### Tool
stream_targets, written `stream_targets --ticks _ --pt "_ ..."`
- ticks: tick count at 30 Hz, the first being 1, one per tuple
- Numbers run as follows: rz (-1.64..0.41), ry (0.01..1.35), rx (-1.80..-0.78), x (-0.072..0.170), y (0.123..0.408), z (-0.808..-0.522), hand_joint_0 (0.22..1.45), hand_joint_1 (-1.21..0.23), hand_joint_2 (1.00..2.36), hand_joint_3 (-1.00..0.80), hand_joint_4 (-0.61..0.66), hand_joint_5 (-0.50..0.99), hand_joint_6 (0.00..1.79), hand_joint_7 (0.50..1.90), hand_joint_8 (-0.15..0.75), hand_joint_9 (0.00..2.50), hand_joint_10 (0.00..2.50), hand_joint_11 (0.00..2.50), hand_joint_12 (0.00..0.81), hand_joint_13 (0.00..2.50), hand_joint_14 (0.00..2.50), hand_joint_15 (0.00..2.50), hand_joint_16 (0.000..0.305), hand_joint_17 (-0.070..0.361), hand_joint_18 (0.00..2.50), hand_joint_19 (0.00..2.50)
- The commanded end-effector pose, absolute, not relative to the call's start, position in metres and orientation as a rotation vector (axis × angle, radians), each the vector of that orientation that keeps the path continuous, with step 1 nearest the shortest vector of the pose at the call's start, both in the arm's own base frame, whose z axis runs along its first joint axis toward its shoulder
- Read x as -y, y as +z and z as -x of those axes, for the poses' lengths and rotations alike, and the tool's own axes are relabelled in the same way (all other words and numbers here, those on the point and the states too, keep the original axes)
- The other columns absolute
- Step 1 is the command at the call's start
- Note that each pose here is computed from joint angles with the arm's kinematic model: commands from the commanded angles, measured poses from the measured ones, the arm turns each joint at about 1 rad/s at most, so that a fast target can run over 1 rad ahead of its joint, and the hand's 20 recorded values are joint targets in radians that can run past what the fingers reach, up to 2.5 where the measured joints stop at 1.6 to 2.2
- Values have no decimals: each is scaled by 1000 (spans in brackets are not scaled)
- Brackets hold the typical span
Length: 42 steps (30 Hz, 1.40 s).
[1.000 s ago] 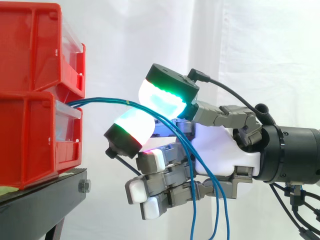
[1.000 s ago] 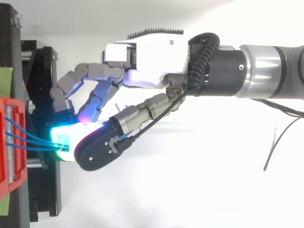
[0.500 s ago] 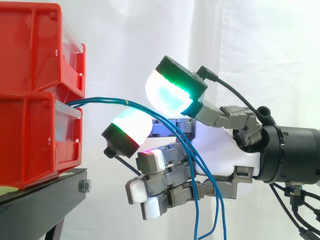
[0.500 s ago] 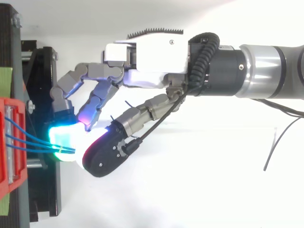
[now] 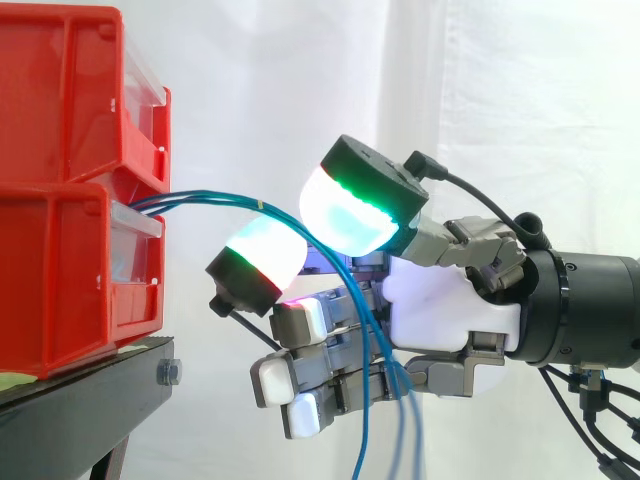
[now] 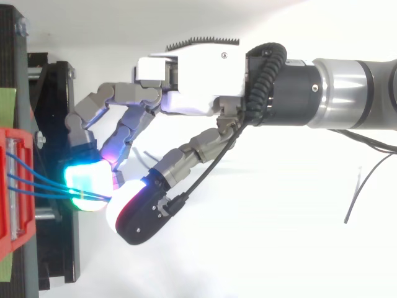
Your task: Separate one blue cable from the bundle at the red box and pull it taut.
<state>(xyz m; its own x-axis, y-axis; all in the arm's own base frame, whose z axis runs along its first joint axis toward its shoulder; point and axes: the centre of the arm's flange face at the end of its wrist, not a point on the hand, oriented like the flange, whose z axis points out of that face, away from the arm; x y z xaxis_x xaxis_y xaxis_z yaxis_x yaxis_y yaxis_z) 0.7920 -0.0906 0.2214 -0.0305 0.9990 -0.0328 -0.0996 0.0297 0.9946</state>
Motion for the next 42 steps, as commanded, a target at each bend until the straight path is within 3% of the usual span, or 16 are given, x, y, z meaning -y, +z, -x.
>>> stream_targets --ticks 1,4,8,12,19,21,26,33,38,42 --pt "-1098 1254 -1174 91 221 -792 636 -823 1017 -259 -66 -187 882 1170 266 948 22 913 335 804 20 600 45 102 671 705" --pt "-1098 1254 -1174 91 221 -792 598 -717 1016 -233 -8 -189 857 1075 274 905 22 793 345 782 21 593 47 106 643 733" --pt "-1098 1254 -1174 91 222 -792 586 -536 1015 -227 32 -144 746 1135 286 883 18 720 362 760 20 583 50 112 617 763" --pt "-1101 1252 -1177 91 221 -792 604 -488 1016 -180 40 -116 697 1194 301 938 20 735 374 782 18 588 51 115 675 748" --pt "-1098 1254 -1174 91 221 -792 599 -577 1018 -139 79 -115 691 1173 305 957 21 798 375 810 19 597 50 113 688 739" --pt "-1098 1254 -1174 91 221 -792 568 -651 1014 -287 66 -116 685 1209 294 949 23 799 362 801 21 602 48 109 668 742" --pt "-1097 1255 -1173 91 222 -792 537 -621 1000 -499 77 -116 692 1177 308 975 21 808 373 816 21 594 50 112 684 742" --pt "-1094 1258 -1171 90 222 -792 516 -643 1000 -500 85 -117 697 1169 317 990 19 820 383 829 21 599 52 116 704 733" --pt "-1095 1257 -1170 91 222 -792 589 -799 1001 -500 65 -140 761 1127 295 988 23 855 359 837 20 611 48 108 712 746" --pt "-1095 1257 -1170 91 222 -792 616 -828 1015 -299 11 -155 798 1169 294 991 23 862 356 841 20 606 48 107 717 729"
